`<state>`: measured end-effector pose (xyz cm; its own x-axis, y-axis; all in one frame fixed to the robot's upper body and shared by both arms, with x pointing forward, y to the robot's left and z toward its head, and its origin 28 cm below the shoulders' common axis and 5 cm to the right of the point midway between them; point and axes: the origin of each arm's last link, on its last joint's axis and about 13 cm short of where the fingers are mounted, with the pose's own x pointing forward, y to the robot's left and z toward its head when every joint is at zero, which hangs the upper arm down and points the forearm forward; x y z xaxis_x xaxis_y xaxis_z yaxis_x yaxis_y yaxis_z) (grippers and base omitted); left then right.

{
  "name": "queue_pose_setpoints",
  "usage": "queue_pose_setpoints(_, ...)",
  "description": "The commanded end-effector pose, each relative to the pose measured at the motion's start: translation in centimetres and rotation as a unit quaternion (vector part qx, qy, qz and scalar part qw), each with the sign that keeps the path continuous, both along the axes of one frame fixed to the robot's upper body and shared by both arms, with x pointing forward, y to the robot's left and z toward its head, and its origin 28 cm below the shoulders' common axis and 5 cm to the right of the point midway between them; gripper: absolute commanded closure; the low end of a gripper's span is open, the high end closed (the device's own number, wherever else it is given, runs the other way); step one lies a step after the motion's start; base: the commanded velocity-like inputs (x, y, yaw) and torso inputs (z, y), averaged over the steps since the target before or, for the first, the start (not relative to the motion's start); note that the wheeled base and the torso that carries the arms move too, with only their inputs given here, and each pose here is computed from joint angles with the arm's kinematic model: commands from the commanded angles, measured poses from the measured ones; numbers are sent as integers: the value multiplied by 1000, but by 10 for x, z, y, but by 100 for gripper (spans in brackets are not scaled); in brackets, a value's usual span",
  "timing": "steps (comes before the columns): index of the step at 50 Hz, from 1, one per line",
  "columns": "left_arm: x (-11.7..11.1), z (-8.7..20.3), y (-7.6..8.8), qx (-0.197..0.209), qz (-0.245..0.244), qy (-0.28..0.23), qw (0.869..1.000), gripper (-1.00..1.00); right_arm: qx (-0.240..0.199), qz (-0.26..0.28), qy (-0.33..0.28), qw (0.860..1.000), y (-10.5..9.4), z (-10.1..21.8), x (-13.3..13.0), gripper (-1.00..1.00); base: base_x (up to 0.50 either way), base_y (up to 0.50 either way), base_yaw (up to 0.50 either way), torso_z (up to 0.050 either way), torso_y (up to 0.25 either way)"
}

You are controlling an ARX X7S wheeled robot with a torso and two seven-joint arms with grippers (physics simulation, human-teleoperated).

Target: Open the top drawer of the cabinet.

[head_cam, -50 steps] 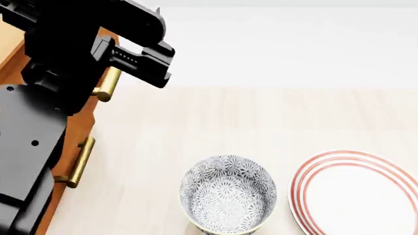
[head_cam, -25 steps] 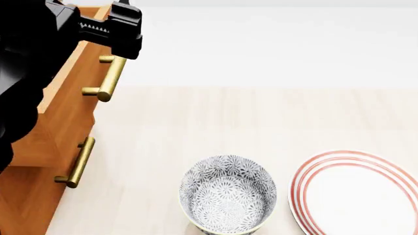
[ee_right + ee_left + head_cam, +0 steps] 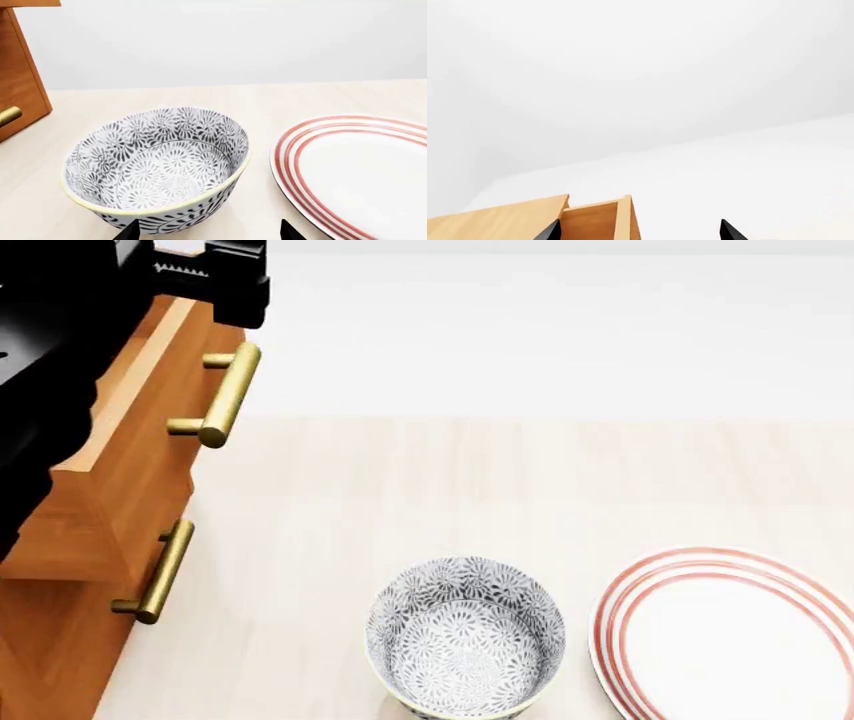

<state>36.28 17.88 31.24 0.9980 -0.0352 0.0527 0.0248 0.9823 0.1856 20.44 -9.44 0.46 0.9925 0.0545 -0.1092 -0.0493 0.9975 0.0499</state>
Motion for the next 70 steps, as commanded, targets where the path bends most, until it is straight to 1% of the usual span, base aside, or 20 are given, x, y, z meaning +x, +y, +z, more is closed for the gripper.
queue_pose_setpoints(1, 11, -2, -2, -47, -2, 21, 999, -100, 3, 1, -6, 1000, 1, 1, 2, -100, 0, 0, 0, 0, 0)
queue_pose_setpoints(5, 14, -1, -1, -63, 8, 30, 998, -100, 3, -1, -6, 1000, 1, 2, 2, -100, 0, 0, 0, 0, 0)
queue_pose_setpoints(7, 16, 0, -1, -84, 17, 43, 995, -100, 3, -1, -7, 1000, 1, 2, 2, -100, 0, 0, 0, 0, 0)
queue_pose_setpoints(10, 19, 1, 0, -102, 25, 54, 993, -100, 4, -2, -7, 1000, 0, 2, 2, -100, 0, 0, 0, 0, 0)
queue_pose_setpoints(23, 25, 7, 2, -121, 41, 70, 989, -100, 4, -2, -6, 1000, 1, 3, 1, -100, 0, 0, 0, 0, 0)
queue_pose_setpoints(25, 25, 8, 2, -115, 40, 71, 990, -100, 4, -2, -6, 1000, 1, 3, 1, -100, 0, 0, 0, 0, 0)
queue_pose_setpoints(26, 24, 9, 1, -97, 39, 78, 992, -100, 4, -2, -5, 1000, 1, 3, 2, -100, 0, 0, 0, 0, 0)
queue_pose_setpoints(33, 24, 2, -1, -74, 25, 92, 993, -100, 3, -1, -5, 1000, 1, 2, 2, -100, 0, 0, 0, 0, 0)
queue_pose_setpoints(34, 25, 0, -1, -56, 24, 92, 994, -100, 3, -1, -6, 1000, 1, 2, 2, -100, 0, 0, 0, 0, 0)
queue_pose_setpoints(35, 26, -2, -1, -47, 22, 92, 994, -100, 3, -1, -5, 1000, 1, 2, 2, -100, 0, 0, 0, 0, 0)
queue_pose_setpoints(39, 28, -4, -1, -37, 19, 98, 994, -100, 3, -1, -5, 1000, 1, 1, 3, -100, 0, 0, 0, 0, 0)
queue_pose_setpoints(43, 30, -7, -1, -38, 17, 121, 992, -100, 3, -1, -5, 1000, 1, 2, 3, -100, 0, 0, 0, 0, 0)
queue_pose_setpoints(48, 33, -10, 0, -37, 19, 132, 990, -100, 3, 0, -4, 1000, 1, 2, 2, -100, 0, 0, 0, 0, 0)
queue_pose_setpoints(51, 35, -11, 1, -64, 14, 155, 986, -100, 3, 0, -3, 1000, 1, 0, 3, -100, 0, 0, 0, 0, 0)
queue_pose_setpoints(54, 36, -12, 1, -70, 21, 168, 983, -100, 3, 0, -3, 1000, 1, 1, 2, -100, 0, 0, 0, 0, 0)
queue_pose_setpoints(57, 38, -10, 1, -108, 24, 188, 976, -100, 3, 0, -3, 1000, 1, 0, 3, -100, 0, 0, 0, 0, 0)
queue_pose_setpoints(58, 38, -10, 1, -99, 30, 183, 978, -100, 3, 0, -3, 1000, 1, 0, 2, -100, 0, 0, 0, 0, 0)
queue_pose_setpoints(63, 37, -11, -3, -105, 27, 200, 974, -100, 3, 1, -2, 1000, 1, 0, 2, -100, 0, 0, 0, 0, 0)
queue_pose_setpoints(65, 36, -9, -4, -117, 23, 214, 970, -100, 3, 1, -3, 1000, 1, 0, 2, -100, 0, 0, 0, 0, 0)
queue_pose_setpoints(70, 39, 2, -2, -143, 29, 216, 965, -100, 3, 1, -1, 1000, 1, 0, 2, -100, 0, 0, 0, 0, 0)
